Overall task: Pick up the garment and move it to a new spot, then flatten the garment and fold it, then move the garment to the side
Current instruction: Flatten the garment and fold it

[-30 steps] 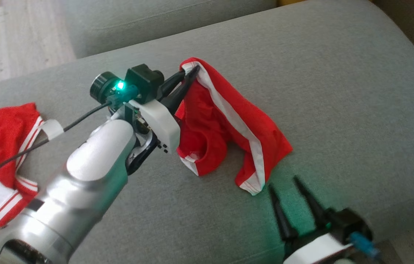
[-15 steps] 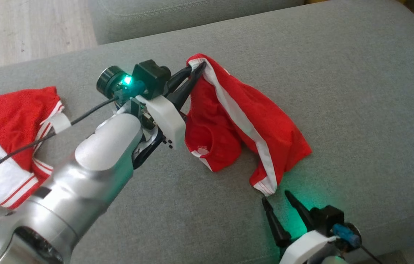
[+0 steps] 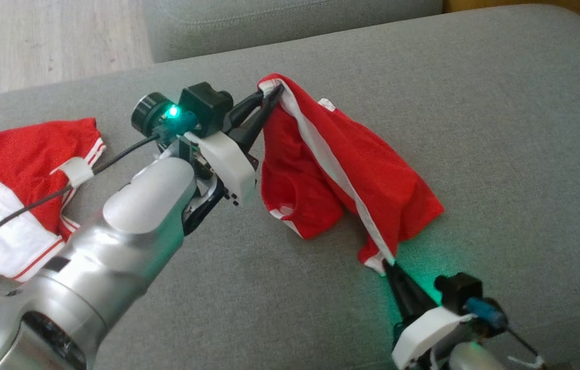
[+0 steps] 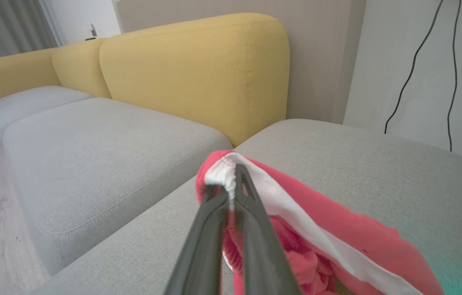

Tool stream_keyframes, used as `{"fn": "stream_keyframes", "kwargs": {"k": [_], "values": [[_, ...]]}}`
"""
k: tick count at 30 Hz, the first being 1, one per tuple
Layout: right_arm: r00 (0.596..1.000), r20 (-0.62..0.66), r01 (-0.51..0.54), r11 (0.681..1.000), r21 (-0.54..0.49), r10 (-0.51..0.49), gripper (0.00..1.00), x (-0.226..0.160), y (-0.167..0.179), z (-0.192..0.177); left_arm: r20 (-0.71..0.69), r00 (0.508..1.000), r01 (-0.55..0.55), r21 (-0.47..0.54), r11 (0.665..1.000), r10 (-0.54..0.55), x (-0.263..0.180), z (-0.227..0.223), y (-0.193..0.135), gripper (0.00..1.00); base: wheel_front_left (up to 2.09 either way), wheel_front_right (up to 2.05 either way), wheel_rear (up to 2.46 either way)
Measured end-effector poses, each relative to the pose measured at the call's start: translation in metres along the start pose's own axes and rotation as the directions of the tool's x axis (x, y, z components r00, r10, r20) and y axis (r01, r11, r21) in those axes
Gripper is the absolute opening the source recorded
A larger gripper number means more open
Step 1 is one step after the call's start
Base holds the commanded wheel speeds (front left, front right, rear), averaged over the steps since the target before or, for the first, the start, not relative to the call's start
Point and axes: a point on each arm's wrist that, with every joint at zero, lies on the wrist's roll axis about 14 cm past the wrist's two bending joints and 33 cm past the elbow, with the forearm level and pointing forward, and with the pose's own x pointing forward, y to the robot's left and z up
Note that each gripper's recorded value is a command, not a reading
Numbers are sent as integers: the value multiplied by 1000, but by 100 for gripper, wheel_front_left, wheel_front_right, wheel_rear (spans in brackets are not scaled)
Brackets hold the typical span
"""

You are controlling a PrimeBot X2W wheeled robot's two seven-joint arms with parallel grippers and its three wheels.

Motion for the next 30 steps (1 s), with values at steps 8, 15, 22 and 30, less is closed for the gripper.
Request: {"fn": "stream_keyframes", "kwargs": {"k": [8, 15, 22, 30], "values": [[962, 255, 135, 979, -153, -92, 0, -6, -39, 85, 103, 995, -16, 32, 999, 13, -5, 32, 6, 0, 0, 0, 0], [838, 540, 286, 908, -305, -83, 0, -48, -48, 184, 248, 969, -7, 116, 993, -22, -23, 90, 6, 0, 0, 0, 0], [665, 746, 518, 725, -454, -8, 0, -109, -80, 297, 423, 902, 32, 137, 990, -88, -50, 169, -13, 0, 0, 0, 0], [689, 721, 491, 681, -542, 77, 0, -68, -85, 376, 414, 908, 10, 124, 992, -61, -46, 186, 14, 0, 0, 0, 0]]}}
